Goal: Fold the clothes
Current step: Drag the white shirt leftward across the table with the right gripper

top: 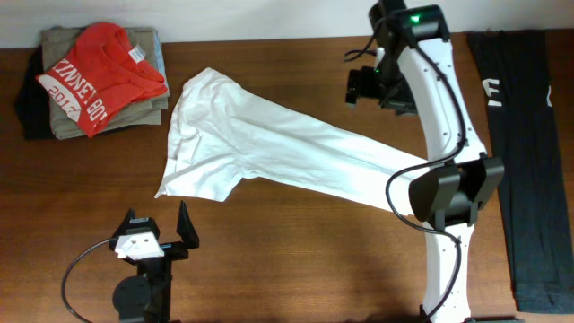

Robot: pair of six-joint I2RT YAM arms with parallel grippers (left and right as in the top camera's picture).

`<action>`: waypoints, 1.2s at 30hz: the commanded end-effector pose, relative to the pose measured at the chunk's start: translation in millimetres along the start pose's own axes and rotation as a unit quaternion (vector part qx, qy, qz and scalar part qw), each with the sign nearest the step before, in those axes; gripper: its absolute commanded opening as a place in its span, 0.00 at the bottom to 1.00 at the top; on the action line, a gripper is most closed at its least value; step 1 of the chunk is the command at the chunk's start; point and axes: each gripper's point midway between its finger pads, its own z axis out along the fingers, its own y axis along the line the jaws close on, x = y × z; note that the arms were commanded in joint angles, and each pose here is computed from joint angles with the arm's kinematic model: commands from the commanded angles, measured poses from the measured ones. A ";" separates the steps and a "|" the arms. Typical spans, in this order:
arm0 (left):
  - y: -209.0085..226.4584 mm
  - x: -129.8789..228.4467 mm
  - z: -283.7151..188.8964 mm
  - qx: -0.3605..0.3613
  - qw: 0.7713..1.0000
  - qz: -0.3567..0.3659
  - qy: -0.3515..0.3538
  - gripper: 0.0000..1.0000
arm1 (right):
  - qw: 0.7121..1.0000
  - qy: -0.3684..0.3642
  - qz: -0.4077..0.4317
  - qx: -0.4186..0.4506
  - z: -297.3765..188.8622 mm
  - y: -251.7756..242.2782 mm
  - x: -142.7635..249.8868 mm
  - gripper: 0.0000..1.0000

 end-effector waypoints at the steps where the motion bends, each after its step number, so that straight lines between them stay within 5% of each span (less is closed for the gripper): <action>1: -14.6 0.1 -0.7 0.043 0.999 -0.019 -0.001 0.99 | 0.999 -0.026 0.029 -0.014 -33.7 9.5 12.9 0.97; 3: -38.4 -15.6 -5.0 0.113 0.993 -0.030 -0.028 0.99 | 0.998 -0.070 -0.003 -0.005 -66.0 10.0 21.8 0.99; 9: -41.2 0.0 -4.9 0.121 0.988 -0.098 0.013 0.99 | 0.986 -0.090 0.074 0.116 -98.9 -91.8 101.8 0.99; 12: -41.3 0.4 -4.9 0.121 0.988 -0.097 0.014 0.99 | 0.982 -0.037 0.124 0.141 -61.5 -145.0 126.1 0.99; 16: -41.1 1.3 -4.8 0.120 0.988 -0.098 0.016 0.99 | 0.987 0.047 0.137 -0.066 6.2 -143.7 130.5 0.99; 22: -40.9 1.5 -4.7 0.120 0.988 -0.098 0.016 0.99 | 0.982 0.069 0.154 -0.082 90.2 -154.8 158.7 1.00; 28: -41.1 1.7 -4.7 0.120 0.988 -0.098 0.016 0.99 | 0.984 0.030 0.151 -0.086 118.4 -157.2 152.3 0.77; 30: -41.0 2.9 -4.3 0.120 0.988 -0.098 0.019 0.99 | 0.985 0.022 0.150 -0.088 118.6 -157.1 148.2 0.53; 36: -40.9 3.8 -4.0 0.119 0.988 -0.098 0.021 0.99 | 0.984 0.027 0.151 -0.087 132.2 -158.0 159.2 0.53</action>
